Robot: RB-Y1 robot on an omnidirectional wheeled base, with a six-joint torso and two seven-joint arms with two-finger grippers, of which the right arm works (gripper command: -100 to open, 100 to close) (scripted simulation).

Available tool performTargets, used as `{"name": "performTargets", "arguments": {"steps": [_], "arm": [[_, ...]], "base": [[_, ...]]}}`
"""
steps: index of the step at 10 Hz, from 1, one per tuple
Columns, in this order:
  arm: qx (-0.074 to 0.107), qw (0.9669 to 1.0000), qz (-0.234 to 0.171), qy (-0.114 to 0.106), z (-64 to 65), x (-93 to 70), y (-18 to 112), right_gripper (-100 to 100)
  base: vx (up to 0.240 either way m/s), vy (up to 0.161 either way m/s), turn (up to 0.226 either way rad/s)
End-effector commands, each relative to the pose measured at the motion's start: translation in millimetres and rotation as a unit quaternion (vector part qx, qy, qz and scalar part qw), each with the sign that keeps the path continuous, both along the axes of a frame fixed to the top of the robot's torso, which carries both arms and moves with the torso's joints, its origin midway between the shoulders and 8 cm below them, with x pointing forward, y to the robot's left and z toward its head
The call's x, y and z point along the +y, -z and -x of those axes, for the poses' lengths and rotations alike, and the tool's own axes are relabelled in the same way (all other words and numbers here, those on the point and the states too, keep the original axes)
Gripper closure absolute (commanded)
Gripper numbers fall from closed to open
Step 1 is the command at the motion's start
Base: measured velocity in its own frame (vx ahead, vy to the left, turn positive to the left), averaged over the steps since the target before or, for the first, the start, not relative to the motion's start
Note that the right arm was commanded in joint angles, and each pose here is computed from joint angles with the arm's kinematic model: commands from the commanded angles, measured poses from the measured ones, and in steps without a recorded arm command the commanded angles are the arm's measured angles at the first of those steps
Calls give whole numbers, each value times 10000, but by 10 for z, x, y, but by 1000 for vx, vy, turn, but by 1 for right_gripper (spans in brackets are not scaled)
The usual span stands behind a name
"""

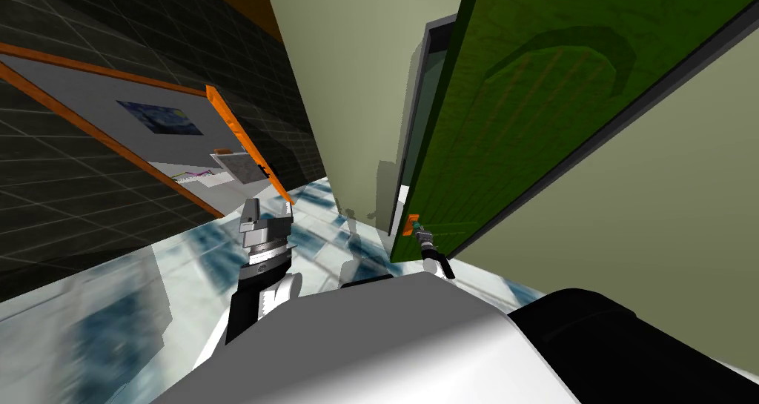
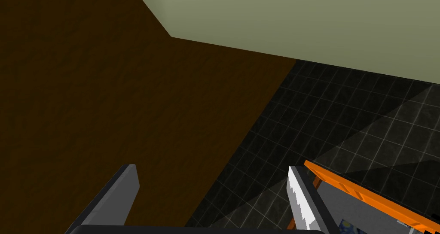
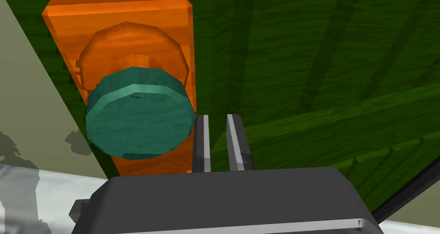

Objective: Pull the door open

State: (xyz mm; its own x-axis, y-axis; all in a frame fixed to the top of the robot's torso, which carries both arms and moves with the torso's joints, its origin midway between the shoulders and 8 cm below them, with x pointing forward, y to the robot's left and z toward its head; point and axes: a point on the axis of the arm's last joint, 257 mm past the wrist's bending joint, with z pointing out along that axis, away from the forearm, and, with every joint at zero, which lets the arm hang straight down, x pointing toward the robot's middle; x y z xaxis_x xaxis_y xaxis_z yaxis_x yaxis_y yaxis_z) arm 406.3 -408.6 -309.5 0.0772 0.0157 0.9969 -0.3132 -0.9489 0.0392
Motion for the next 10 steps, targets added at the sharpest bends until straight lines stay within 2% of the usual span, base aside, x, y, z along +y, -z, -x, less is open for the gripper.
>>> {"name": "performTargets", "arguments": {"steps": [1,7,10], "arm": [[-104,9998,-62,-172,-129,214,-39,-100],[-283,9991,-84,-318,-282,440,-96,-100],[-333,9988,-89,-361,-322,503,-114,-100]], "base": [[-220,-105,162],[-147,-62,101],[-102,-32,30]]}}
